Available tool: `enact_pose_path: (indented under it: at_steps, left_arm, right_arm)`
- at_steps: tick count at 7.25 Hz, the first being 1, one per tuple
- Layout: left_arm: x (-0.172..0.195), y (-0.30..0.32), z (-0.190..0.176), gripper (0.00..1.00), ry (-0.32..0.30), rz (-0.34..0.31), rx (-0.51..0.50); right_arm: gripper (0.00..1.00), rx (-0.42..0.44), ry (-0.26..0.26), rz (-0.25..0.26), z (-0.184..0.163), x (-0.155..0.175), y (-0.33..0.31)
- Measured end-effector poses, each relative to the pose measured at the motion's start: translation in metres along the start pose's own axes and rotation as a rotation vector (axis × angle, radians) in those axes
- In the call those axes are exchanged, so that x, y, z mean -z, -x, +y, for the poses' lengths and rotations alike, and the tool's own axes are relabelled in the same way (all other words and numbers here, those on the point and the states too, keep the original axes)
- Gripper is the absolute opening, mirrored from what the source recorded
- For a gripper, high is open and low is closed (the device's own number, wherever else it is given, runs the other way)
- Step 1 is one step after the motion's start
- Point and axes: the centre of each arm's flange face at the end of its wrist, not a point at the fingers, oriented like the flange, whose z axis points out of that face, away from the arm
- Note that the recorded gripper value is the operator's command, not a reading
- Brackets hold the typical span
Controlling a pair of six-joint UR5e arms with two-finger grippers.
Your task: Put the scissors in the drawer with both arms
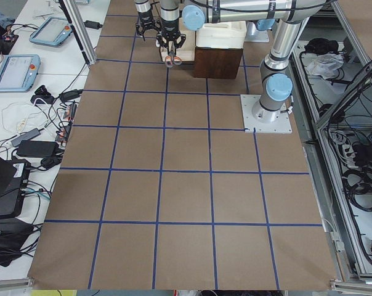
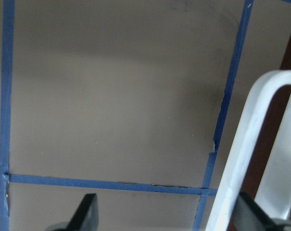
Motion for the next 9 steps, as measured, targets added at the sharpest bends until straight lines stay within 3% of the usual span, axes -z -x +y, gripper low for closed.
enact_pose_path:
  at_steps: [3,4,6,8,9]
  left_arm:
    - [0.008,-0.002,-0.001,0.00,0.000,-0.016,-0.004]
    - [0.012,-0.001,0.000,0.00,0.000,-0.026,-0.003]
    - [0.013,0.002,-0.008,0.00,-0.049,-0.023,0.019]
    - [0.008,-0.006,-0.053,0.00,-0.081,-0.008,0.041]
    - [0.008,-0.013,-0.083,0.00,-0.083,-0.009,0.057]
  right_arm:
    - [0.95,0.014,-0.001,-0.018,0.004,0.033,-0.017]
    - [0.96,0.069,-0.005,-0.037,0.005,0.052,-0.027]
    - [1.00,0.347,-0.058,-0.093,0.000,0.096,-0.049]
    - [1.00,0.680,-0.206,-0.093,-0.025,0.131,-0.071]
    - [1.00,0.813,-0.239,-0.091,-0.044,0.149,-0.080]
